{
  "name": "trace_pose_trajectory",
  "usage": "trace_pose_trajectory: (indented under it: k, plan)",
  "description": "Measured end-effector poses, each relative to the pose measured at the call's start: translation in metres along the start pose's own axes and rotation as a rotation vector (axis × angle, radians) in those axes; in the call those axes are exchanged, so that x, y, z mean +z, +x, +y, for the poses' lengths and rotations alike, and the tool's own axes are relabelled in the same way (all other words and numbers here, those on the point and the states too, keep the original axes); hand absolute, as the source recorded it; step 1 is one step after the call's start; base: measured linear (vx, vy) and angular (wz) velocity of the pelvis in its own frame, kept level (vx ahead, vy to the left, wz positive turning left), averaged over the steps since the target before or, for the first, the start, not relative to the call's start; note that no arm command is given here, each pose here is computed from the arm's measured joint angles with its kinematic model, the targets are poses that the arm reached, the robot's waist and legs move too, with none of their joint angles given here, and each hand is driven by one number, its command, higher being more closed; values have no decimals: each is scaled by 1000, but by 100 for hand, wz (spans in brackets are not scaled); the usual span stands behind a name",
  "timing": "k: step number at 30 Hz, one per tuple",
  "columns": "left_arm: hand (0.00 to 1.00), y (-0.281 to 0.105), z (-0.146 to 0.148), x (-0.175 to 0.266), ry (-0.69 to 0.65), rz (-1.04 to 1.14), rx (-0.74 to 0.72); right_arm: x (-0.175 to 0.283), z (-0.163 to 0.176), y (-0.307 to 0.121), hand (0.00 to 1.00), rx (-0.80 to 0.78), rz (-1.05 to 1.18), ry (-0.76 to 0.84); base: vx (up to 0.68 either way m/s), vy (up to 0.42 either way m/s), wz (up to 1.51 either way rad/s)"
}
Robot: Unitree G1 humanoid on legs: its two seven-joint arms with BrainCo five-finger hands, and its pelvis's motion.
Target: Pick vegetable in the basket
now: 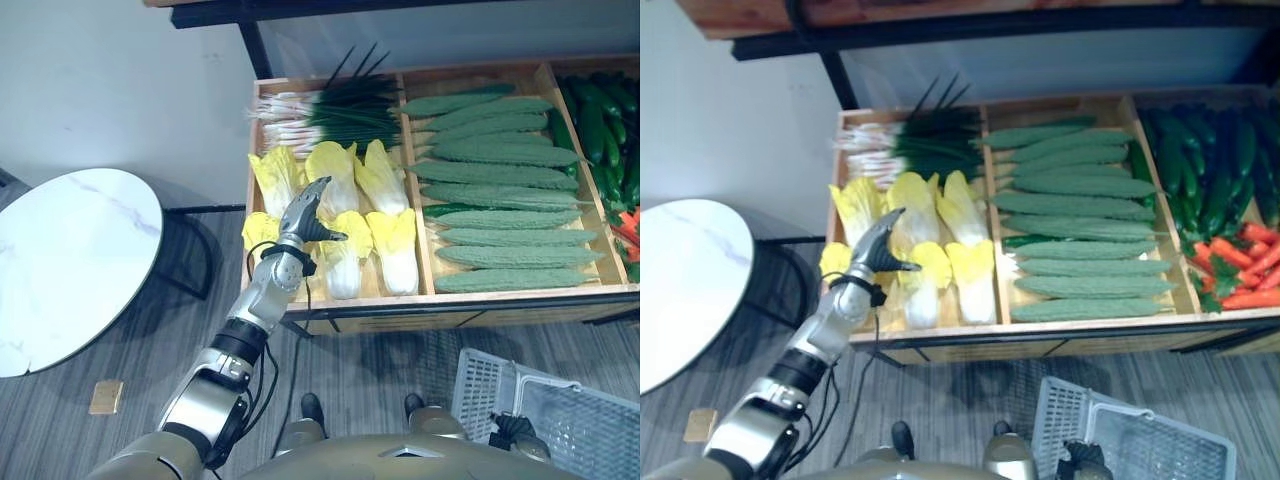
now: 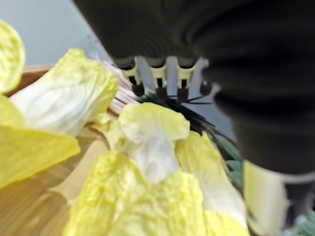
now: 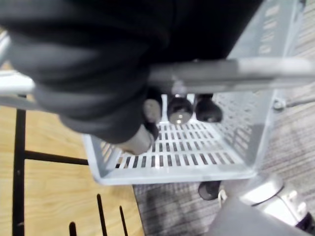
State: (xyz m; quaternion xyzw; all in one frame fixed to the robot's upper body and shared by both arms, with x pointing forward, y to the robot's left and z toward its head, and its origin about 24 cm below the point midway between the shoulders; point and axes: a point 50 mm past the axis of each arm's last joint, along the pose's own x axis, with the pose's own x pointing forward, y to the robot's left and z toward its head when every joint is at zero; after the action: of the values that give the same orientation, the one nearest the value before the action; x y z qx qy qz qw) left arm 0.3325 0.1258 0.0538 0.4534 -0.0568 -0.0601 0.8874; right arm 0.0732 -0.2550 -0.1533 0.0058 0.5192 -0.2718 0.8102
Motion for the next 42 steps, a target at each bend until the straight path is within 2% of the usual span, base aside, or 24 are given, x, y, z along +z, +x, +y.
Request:
trace_pose_trajectory:
  k: [7, 10, 16, 17, 27, 38, 42]
  plan:
    - [0, 5, -6, -11, 42, 69, -47, 11, 3, 2, 100, -2, -25, 26, -1, -9, -6]
    - [0, 5, -11, -18, 118, 105, -77, 19, 5, 3, 100, -7, -41, 42, -24, -22, -11]
    - [0, 13, -9, -24, 183, 134, -82, 25, 3, 5, 100, -23, -56, 49, -28, -6, -2]
    - [100, 16, -6, -23, 188, 132, -70, 29, 4, 5, 100, -23, -66, 52, -39, -2, -4]
    - [100, 30, 8, -6, 191, 61, -1, 49, 9, 7, 100, -26, -118, 59, -14, 1, -7]
    - [100, 35, 13, 6, 218, -6, -7, 42, 7, 6, 100, -31, -102, 63, 21, -4, 5]
    - [100, 31, 27, 8, 244, -42, 10, 35, 3, 6, 100, -39, -88, 63, -5, -4, 12]
